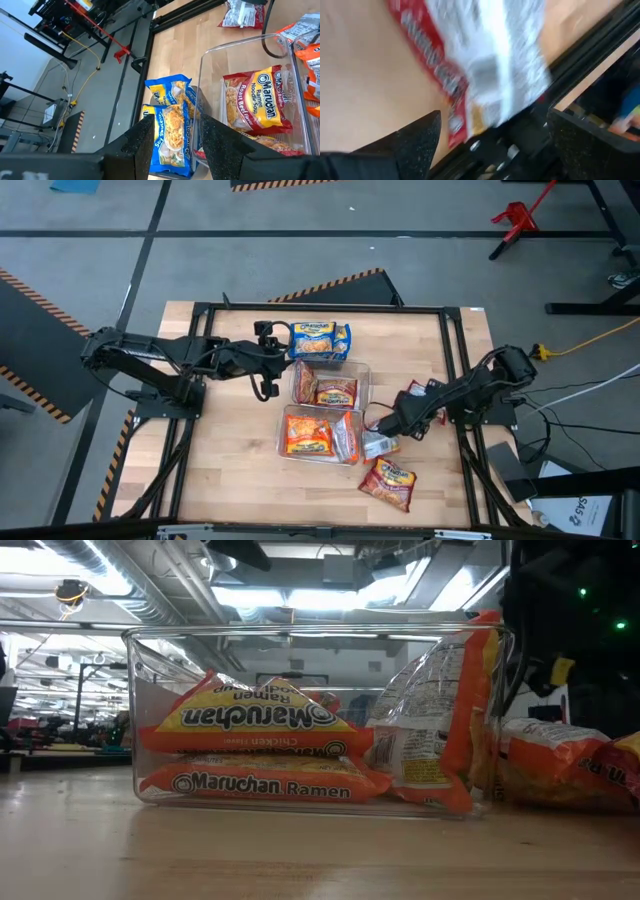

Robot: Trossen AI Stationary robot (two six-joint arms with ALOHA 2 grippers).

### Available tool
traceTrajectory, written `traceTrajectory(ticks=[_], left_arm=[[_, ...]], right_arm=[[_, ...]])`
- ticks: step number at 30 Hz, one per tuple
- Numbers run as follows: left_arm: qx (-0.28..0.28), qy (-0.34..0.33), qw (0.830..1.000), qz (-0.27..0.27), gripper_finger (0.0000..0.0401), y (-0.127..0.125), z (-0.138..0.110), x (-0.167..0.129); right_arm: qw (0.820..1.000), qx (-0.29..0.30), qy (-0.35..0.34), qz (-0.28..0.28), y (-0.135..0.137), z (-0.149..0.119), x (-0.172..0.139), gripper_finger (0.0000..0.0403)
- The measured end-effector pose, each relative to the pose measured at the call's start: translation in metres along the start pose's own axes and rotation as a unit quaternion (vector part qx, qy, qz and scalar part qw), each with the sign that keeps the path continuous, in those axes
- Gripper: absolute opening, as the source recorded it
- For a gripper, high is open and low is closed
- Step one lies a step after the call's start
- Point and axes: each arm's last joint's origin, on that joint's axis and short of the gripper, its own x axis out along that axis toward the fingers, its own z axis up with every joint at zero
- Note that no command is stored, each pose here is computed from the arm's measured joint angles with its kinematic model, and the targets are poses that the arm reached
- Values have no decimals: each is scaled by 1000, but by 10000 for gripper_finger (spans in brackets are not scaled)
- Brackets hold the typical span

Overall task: Sort Maruchan noodles
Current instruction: Put the top red noodle pack into the top transparent bin

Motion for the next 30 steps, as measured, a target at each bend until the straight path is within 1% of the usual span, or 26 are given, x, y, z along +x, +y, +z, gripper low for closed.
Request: traceTrajectory(ticks=[2,6,8,11,16,23,26,30], left_arm=[[-1,0,1000,0,151,0,0,0],[-3,0,1000,0,151,0,0,0],[-3,0,1000,0,150,0,0,0],[-3,0,1000,0,151,0,0,0],[-3,0,1000,0,150,0,0,0],[-3,0,1000,0,150,0,0,0],[-3,0,1000,0,150,0,0,0],[-3,0,1000,0,150,0,0,0]], right_arm=[[1000,-14,-19,-6,0,1,-1,349],[999,-32,-15,38,6,5,8,349],[998,-38,-24,49,9,6,14,349],[998,-35,-36,34,8,7,23,349],[1000,-15,-15,14,-1,9,33,349],[999,-8,-23,23,-6,15,47,347],[1000,5,-19,23,-7,16,48,331],[999,31,-25,3,-10,16,50,278]])
